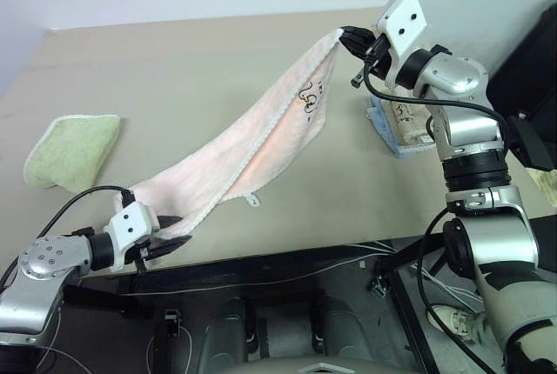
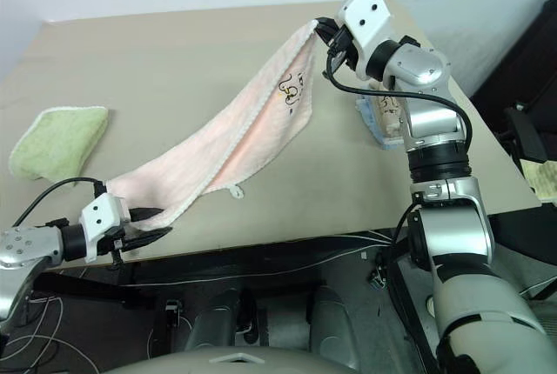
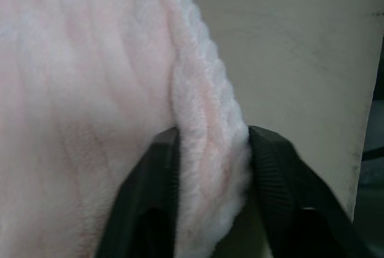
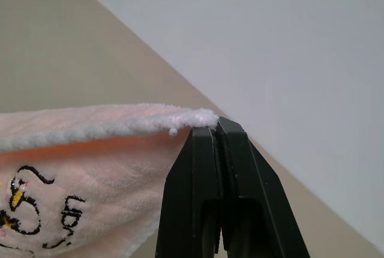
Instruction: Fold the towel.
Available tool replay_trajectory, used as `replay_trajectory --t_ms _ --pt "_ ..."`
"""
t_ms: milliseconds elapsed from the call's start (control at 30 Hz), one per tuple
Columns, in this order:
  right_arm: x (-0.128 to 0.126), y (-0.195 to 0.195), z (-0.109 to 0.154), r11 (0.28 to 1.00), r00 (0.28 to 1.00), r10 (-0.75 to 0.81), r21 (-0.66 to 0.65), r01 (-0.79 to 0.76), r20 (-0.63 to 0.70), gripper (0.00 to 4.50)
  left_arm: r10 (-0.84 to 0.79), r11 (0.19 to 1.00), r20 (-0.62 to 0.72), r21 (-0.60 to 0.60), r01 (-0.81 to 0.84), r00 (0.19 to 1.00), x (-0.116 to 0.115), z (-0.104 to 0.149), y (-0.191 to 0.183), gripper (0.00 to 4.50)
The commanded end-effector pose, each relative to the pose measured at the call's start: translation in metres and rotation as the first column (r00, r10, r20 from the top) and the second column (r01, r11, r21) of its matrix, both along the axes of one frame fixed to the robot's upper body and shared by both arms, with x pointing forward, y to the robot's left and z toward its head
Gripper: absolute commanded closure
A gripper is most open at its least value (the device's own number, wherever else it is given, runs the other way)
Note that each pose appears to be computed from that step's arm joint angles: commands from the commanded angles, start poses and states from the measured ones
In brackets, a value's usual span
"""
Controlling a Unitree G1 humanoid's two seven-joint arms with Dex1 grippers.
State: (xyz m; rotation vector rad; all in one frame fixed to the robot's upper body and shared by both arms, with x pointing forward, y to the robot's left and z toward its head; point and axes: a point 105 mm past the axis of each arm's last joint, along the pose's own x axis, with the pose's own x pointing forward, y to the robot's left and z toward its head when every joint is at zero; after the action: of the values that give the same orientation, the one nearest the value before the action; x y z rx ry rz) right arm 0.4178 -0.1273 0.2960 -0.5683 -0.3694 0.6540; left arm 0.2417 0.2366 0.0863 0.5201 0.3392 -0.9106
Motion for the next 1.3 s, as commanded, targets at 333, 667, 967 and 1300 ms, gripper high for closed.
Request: replay_trajectory --t_ms 333,667,967,1300 --pt "-0.003 -0.014 0.021 0.999 0.998 -0.034 0.032 0.032 0.060 4.50 0.092 0.958 -0.019 -0.272 -0.094 0.996 0.004 0.062 0.022 4.48" --pt "0.016 -0.041 0.032 0.984 0.986 -0.160 0.085 0.156 0.045 4.50 0.346 0.798 0.134 -0.563 -0.216 0.928 0.062 0.158 0.078 4.48" --pt "0.034 -0.048 0.061 0.960 0.964 -0.254 0.140 0.242 0.073 4.50 0.617 0.721 0.354 -0.612 -0.325 0.703 0.143 0.232 0.118 4.48" --pt "0.002 -0.065 0.023 0.996 0.996 -0.088 -0.017 0.088 -0.001 4.50 0.412 0.871 0.339 -0.419 -0.257 0.846 0.135 0.213 0.107 4.48"
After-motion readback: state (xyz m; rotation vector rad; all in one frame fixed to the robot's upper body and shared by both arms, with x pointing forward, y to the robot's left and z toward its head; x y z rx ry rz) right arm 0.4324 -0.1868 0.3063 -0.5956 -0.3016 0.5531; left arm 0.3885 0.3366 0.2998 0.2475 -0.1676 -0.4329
